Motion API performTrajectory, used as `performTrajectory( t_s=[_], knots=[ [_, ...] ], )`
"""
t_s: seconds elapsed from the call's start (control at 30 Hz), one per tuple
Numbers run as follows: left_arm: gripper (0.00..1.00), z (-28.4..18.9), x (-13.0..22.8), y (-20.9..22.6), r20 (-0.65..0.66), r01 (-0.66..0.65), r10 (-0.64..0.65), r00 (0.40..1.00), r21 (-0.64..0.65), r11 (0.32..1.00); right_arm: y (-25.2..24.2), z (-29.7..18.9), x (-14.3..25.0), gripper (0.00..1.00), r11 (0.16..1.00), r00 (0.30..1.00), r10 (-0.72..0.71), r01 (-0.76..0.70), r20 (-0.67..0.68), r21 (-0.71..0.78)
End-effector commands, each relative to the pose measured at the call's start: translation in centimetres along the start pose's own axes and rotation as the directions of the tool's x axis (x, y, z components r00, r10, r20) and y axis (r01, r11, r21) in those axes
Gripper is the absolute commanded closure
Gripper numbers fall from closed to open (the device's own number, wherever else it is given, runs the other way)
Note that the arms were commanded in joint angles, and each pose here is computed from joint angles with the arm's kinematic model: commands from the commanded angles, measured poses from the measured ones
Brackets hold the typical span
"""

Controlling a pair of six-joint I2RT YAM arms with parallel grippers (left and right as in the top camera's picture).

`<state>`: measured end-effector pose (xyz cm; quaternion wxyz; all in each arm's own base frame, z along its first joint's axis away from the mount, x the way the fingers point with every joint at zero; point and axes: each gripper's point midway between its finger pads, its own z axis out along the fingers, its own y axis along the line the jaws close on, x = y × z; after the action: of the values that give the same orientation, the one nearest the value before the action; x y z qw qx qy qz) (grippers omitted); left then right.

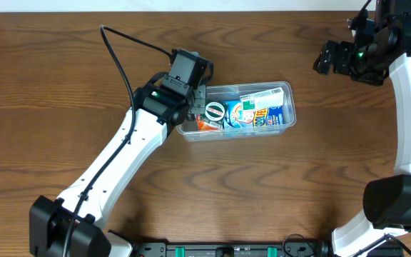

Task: Pack container
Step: 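Carry the bottle into the container's left end with the left gripper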

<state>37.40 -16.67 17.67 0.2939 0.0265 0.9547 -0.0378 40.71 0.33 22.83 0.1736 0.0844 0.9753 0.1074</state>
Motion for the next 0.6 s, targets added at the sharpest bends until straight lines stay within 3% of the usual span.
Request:
performTrajectory(
  t_s=[0.0, 0.57],
  knots=[
    [0.94, 0.2, -0.9, 0.9, 0.035, 0.048, -0.045, 0.998, -0.069, 0.996, 0.5, -0.3, -0.2, 0.01, 1.0, 1.0, 0.004, -0.004, 0.011, -0.009],
    [0.94, 5.5, 2.0, 1.1, -0.089, 0.038, -0.05, 0.995, -0.139, 0.99, 0.5, -0.3, -0.2, 0.01, 1.0, 1.0, 0.004, -0.004, 0.011, -0.009]
  ],
)
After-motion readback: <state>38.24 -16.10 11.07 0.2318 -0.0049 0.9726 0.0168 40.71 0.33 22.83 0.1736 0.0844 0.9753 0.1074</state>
